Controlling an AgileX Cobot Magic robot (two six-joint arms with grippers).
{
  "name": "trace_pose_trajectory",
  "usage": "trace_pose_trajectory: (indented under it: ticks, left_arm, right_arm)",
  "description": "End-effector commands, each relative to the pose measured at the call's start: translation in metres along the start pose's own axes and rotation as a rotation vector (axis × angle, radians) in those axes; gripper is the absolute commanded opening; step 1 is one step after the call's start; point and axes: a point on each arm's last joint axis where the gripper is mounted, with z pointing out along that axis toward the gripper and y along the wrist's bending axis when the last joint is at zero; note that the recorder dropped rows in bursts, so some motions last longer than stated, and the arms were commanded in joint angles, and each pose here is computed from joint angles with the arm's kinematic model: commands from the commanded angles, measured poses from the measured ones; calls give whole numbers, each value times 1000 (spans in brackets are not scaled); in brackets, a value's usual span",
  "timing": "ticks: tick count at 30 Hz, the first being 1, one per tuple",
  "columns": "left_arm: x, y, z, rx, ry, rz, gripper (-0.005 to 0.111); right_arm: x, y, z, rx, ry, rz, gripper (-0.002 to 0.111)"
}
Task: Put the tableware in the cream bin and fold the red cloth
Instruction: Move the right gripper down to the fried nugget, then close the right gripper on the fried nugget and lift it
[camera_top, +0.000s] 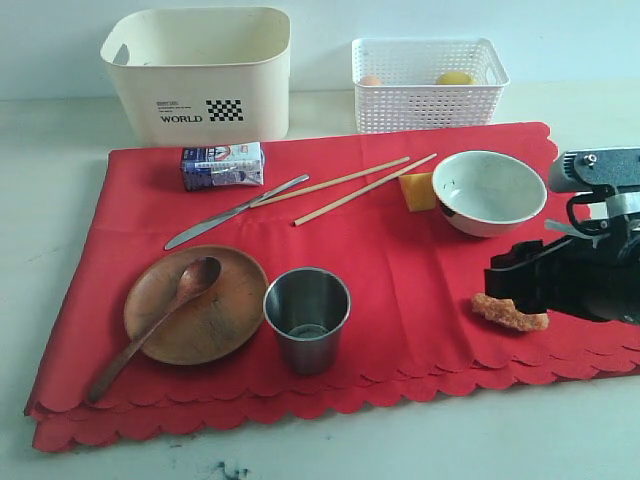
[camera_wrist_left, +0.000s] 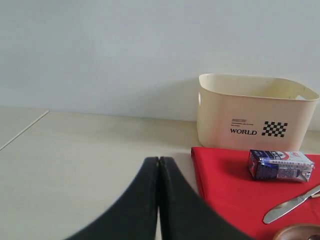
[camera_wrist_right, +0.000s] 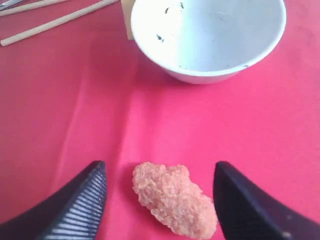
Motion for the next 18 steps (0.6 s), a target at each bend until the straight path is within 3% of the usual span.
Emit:
trace_pose_trajectory:
  ticks: [1,18]
  left_arm:
    - [0,0,0,8,-7,1,2]
    - [0,0,0,8,-7,1,2]
  right_arm:
    - [7,-4,13,40,35,-39,67]
    - [17,-6,67,103,177,-101,67]
